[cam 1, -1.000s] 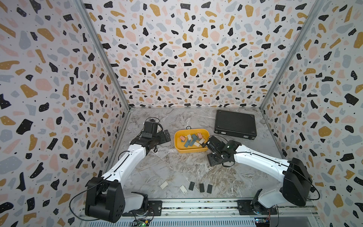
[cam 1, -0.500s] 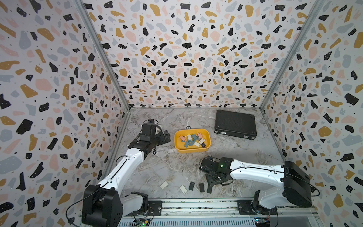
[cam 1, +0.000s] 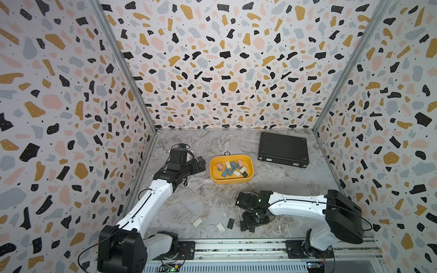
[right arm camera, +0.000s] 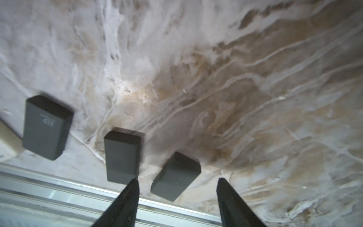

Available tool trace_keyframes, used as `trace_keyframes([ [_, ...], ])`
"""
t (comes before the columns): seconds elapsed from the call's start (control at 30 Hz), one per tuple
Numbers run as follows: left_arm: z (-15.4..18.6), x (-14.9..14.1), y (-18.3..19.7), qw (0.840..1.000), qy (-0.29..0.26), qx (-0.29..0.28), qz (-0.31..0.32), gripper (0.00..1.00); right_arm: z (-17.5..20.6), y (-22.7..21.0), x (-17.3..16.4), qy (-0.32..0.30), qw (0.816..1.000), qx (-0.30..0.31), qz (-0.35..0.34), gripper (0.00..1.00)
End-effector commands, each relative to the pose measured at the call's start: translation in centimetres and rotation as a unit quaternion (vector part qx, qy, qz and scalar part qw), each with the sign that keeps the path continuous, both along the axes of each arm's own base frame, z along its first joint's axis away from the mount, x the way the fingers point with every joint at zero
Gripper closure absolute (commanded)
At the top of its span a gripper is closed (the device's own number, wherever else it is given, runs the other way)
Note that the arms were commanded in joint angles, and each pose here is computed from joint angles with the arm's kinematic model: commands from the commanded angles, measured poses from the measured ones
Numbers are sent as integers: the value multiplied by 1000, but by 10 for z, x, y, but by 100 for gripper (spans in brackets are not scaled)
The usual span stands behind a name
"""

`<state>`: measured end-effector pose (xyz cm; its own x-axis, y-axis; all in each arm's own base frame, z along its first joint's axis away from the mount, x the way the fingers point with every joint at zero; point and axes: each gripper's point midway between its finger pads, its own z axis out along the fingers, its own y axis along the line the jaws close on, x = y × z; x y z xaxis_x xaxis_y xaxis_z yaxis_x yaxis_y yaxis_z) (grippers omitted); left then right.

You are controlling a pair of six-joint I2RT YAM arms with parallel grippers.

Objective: Put the eraser in the storage box
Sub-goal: Pick up the eraser from the center of the board.

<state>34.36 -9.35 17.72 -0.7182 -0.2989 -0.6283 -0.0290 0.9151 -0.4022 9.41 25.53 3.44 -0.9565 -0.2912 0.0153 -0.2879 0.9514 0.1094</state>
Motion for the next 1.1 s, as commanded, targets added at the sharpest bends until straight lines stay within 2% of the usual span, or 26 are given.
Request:
trace_keyframes([
  [0.0, 6, 2, 1, 1000, -15, -6, 1, 1, 5, 9, -5, 15, 1000, 16, 0, 35],
  [0.63, 6, 2, 0, 1000, -15, -8, -1, 1, -16, -14, -6, 37, 999, -19, -32, 43],
  [1.07, 5, 4, -2, 1000, -11, -11, -4, 1, 2, -20, 2, 3, 999, -10, -30, 44],
])
